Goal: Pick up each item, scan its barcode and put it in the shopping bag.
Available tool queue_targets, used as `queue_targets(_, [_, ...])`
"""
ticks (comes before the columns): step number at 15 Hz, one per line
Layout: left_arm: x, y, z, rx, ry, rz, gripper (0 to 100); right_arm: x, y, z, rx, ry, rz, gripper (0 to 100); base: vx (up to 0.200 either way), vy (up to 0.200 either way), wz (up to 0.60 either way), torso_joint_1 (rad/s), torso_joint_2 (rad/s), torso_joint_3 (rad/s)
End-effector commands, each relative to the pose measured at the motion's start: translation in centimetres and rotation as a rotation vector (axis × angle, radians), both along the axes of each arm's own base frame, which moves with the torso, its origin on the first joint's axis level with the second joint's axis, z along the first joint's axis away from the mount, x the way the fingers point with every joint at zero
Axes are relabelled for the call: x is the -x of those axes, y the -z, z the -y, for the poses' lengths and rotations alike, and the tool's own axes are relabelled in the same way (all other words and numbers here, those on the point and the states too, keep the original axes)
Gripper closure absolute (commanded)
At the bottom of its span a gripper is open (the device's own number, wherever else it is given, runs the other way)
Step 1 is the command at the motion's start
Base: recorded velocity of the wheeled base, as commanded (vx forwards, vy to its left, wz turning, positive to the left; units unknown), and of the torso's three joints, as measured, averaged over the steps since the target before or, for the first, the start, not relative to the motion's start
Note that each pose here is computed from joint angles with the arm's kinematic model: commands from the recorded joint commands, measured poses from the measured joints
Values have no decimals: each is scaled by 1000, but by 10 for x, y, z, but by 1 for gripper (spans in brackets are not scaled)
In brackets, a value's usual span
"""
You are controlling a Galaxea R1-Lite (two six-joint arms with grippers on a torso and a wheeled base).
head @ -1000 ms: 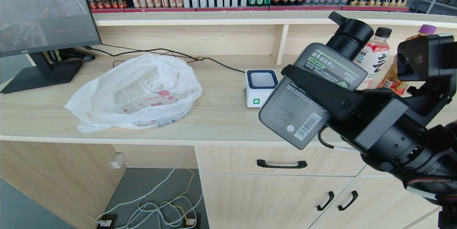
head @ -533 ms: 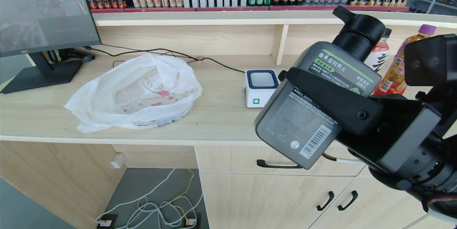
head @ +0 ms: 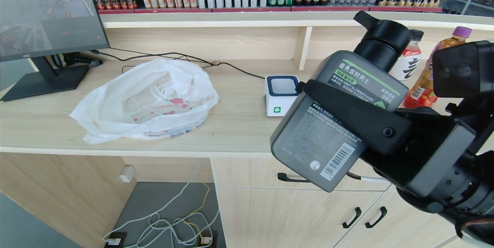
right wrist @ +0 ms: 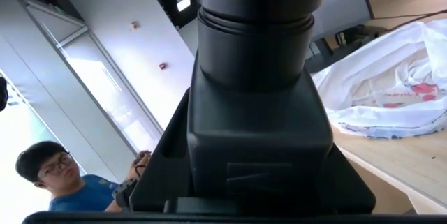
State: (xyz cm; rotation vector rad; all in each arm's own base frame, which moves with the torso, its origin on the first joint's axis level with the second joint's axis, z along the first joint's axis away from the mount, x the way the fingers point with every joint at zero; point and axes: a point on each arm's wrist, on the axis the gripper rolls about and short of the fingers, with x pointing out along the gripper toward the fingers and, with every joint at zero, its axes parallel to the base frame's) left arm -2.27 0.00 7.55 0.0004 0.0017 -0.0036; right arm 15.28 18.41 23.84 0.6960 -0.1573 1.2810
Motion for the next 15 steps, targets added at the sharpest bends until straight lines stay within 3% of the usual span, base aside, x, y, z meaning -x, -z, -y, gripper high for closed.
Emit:
queue_targets(1, [0, 0, 0, 0, -1, 0, 0, 1, 4, -4, 11, -12, -8, 100, 0, 0, 0, 0, 0, 0])
queue_targets(5, [0, 0, 0, 2, -1, 0, 0, -9, 14, -13, 54, 1, -11, 100, 0, 0, 0, 0, 0, 0])
queue_targets(8, [0, 0, 0, 2, -1, 0, 0, -54, 37, -17, 207, 131, 155, 100, 0, 0, 0, 0, 0, 0])
queue_targets(10, [0, 0, 0, 0, -1, 0, 0, -89, 45, -8, 255, 239, 213, 100, 0, 0, 0, 0, 0, 0])
queue_targets(15, [0, 0, 0, -1, -1, 0, 0, -125, 25, -3, 220, 391, 346, 100, 0, 0, 0, 0, 0, 0])
